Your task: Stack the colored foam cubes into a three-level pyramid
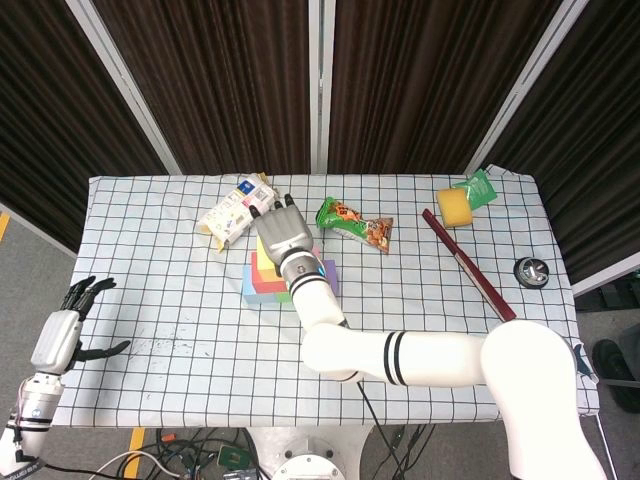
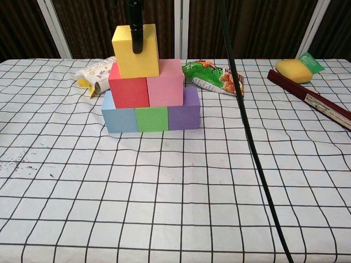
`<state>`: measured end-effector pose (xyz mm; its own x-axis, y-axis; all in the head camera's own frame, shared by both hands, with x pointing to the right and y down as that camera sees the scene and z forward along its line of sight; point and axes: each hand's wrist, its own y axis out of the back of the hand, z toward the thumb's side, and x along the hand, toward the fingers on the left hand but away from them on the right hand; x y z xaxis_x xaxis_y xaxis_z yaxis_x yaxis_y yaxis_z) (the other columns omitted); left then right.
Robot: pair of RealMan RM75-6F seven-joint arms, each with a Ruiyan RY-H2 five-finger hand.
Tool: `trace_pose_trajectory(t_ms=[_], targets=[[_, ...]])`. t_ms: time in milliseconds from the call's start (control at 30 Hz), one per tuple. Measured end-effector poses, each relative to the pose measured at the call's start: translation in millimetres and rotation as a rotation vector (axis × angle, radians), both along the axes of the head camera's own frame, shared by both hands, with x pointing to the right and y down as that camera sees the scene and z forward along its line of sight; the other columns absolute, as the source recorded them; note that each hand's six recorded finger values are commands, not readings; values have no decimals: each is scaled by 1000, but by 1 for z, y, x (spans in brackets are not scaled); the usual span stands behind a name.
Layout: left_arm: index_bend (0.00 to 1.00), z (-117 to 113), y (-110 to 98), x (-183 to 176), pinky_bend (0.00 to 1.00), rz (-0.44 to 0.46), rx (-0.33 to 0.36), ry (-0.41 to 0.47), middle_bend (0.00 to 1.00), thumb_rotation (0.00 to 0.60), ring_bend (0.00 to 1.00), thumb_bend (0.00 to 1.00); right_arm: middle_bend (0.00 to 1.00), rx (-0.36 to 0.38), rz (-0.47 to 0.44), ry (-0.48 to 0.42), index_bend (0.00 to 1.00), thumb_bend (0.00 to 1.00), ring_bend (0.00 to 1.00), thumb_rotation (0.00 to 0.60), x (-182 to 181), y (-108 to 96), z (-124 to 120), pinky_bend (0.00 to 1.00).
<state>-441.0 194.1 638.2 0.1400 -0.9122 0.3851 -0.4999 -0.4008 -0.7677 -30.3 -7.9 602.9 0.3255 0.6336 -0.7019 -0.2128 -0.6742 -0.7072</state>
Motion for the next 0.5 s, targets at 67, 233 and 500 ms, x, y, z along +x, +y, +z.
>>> trace_pose_trajectory(t_ms=[67,233,500], targets=[[112,0,0,0,10,-1,0,0,156,600,27,0,550,-1,1,-1,0,78,117,600,1,0,0,0],[112,0,0,0,10,1,0,0,157,600,27,0,465,-4,0,-4,0,57,111,600,2,0,0,0],[112,0,0,0,11,1,-1,1,156,600,27,0,388,-8,0,-8,0,42,93,600,4,0,-1,0]])
